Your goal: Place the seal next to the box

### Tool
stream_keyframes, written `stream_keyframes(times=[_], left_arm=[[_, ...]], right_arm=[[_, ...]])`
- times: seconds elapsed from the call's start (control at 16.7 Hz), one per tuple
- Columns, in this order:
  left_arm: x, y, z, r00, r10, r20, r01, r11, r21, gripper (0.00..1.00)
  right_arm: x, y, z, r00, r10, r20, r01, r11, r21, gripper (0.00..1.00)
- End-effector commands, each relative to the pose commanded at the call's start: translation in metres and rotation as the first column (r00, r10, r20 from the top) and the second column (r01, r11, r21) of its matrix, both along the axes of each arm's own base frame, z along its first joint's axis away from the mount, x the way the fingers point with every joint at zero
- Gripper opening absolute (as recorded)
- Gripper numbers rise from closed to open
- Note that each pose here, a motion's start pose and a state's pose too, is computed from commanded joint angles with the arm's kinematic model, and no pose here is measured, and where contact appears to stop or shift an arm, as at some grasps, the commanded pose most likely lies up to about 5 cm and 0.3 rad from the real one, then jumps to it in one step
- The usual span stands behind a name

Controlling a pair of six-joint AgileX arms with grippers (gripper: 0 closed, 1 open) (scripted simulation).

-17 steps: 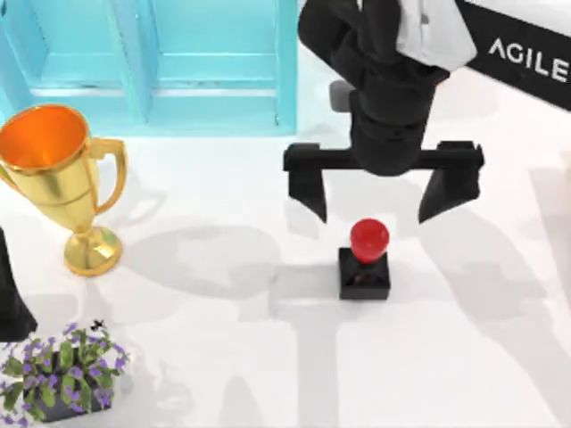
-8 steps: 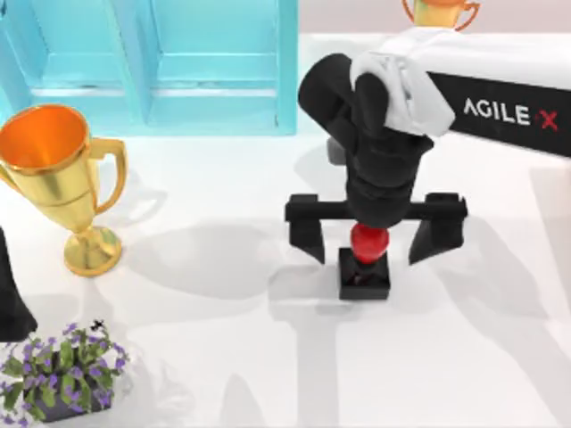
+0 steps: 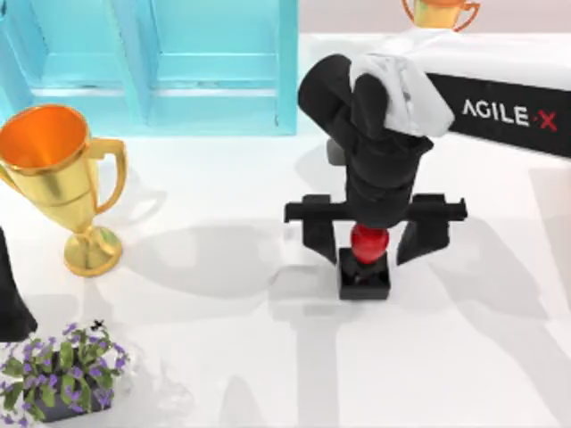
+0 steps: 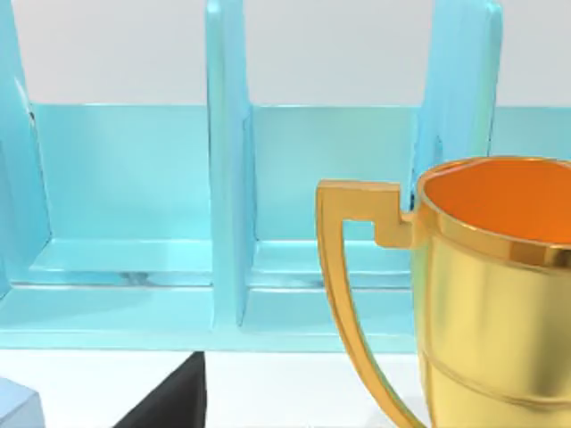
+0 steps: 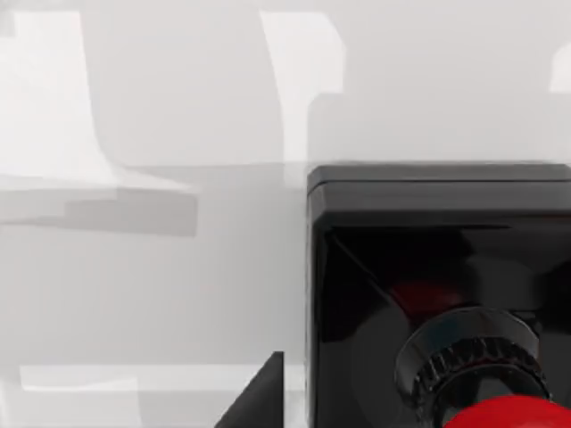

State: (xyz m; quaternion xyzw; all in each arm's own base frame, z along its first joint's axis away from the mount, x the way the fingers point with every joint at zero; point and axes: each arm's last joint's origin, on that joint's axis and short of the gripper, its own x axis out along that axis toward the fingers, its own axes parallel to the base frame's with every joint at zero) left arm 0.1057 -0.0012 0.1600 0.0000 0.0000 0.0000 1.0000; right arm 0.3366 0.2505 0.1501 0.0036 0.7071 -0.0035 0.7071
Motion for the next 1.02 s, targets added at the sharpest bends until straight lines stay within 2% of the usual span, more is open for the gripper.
stream_keyframes(times=[0.42, 1.02], left_arm=[[0.0000, 0.0000, 0.0000, 1.000, 0.000, 0.000, 0.000, 1.000, 0.000, 1.00], [0.0000, 0.0000, 0.0000, 1.000, 0.000, 0.000, 0.000, 1.000, 0.000, 1.00]], right_arm=[[0.0000, 0.0000, 0.0000, 1.000, 0.000, 0.000, 0.000, 1.000, 0.000, 0.02], [0.0006, -0.0008, 0.0011, 1.000, -0.004, 0.000, 0.004, 1.000, 0.000, 0.00]])
